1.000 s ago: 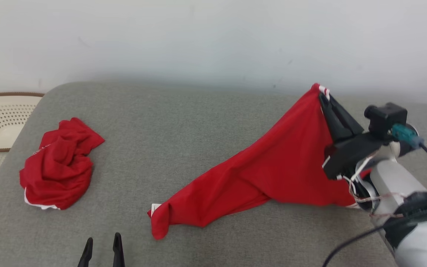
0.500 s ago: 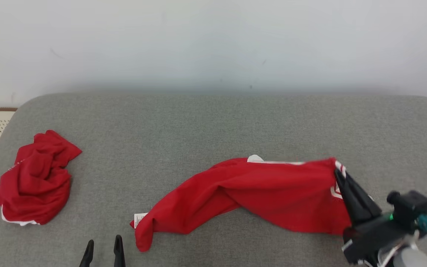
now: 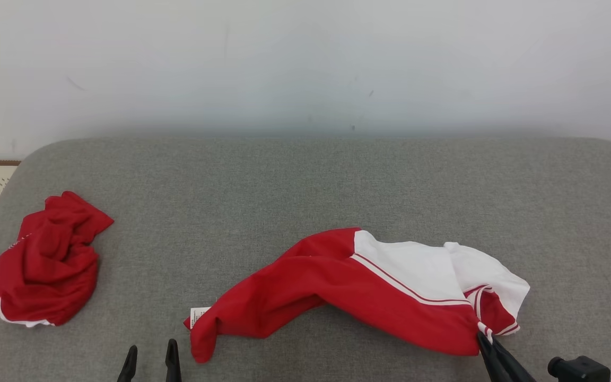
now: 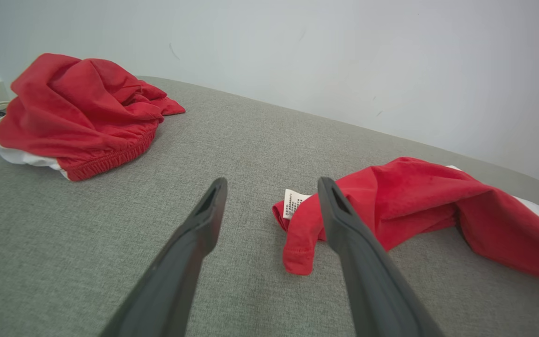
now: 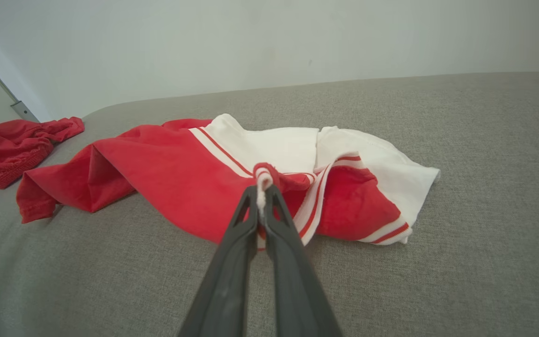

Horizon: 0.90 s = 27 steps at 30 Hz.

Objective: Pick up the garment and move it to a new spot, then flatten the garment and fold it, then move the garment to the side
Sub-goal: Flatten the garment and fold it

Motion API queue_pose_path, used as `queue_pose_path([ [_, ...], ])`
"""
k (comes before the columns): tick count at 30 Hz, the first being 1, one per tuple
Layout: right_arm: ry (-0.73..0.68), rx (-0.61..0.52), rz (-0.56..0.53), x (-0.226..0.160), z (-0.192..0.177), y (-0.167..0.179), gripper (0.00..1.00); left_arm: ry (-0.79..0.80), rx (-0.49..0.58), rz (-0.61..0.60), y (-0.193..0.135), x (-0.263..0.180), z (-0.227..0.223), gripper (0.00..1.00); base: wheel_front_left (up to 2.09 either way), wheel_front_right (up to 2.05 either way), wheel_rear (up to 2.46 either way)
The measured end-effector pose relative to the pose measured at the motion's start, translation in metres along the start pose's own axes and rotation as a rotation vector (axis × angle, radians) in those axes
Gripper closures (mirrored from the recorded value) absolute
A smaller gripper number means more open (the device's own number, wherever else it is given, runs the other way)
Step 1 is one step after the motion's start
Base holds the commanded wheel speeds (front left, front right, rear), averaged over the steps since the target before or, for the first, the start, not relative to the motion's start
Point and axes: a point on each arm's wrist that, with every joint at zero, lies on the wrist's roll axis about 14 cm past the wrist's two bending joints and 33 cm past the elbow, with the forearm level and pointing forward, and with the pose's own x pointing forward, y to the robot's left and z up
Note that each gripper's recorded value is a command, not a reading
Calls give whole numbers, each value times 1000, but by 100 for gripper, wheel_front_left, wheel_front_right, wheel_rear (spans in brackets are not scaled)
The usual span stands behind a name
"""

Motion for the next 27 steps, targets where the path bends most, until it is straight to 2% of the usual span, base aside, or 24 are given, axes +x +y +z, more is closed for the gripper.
queue_pose_path([
  [1,-9,6,-8,0,2,-1,0,0,0,0,0,0,0,0,0,0,0],
  [7,-119,31,-43,-1,29,-9,0,-2,1,7,2,-2,1,0,0,0,0],
  [11,-162,8,-89,-2,44,-24,0,-3,0,10,3,-2,1,0,0,0,0],
  [20,-50,-30,-251,3,34,-75,0,-7,-2,20,4,-3,3,0,0,0,0],
  [27,32,17,-347,13,16,-103,0,-2,-1,27,7,-3,1,0,0,0,0],
])
